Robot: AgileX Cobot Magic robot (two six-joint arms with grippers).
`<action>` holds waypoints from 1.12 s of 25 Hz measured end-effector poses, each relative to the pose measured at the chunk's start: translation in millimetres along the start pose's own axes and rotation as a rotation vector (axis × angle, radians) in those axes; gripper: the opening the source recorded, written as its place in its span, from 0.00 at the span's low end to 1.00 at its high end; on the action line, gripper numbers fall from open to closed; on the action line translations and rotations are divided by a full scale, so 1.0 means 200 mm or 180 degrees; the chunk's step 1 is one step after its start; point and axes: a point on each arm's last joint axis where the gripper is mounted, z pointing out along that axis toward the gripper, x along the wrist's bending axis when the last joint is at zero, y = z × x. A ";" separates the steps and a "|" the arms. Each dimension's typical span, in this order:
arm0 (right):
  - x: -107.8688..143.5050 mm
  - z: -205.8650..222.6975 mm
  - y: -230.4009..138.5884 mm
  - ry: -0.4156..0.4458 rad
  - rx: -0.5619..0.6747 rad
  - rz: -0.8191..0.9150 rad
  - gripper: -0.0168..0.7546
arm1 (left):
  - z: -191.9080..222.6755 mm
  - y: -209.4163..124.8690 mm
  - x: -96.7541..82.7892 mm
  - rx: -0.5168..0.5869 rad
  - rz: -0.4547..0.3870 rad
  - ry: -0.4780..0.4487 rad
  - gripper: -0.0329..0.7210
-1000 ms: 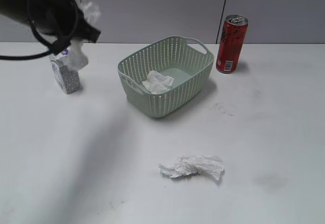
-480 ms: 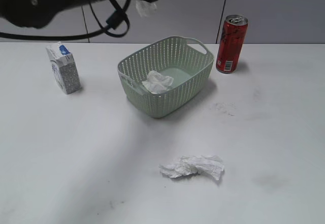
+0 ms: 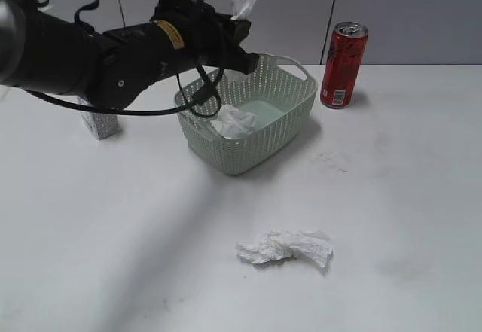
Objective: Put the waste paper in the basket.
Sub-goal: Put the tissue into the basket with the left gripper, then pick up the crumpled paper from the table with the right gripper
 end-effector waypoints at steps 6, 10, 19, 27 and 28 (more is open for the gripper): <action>0.00 0.00 0.00 -0.0012 0.0001 -0.0006 0.78 | 0.03 -0.09 -0.01 0.0216 -0.0145 0.0038 0.72; 0.00 0.00 0.00 -0.0022 0.0001 -0.0010 0.78 | 0.03 -0.10 0.00 0.0232 -0.0218 0.0076 0.90; 0.00 0.00 0.00 -0.0025 0.0001 -0.0009 0.78 | -0.11 0.11 0.05 0.0368 -0.0249 0.0020 0.89; 0.00 0.00 0.00 -0.0032 0.0002 -0.0011 0.78 | -0.45 0.30 0.25 0.1180 -0.0391 0.0039 0.86; 0.00 0.00 0.00 -0.0032 0.0002 -0.0011 0.78 | -0.51 0.32 0.28 0.1300 -0.0417 0.0046 0.86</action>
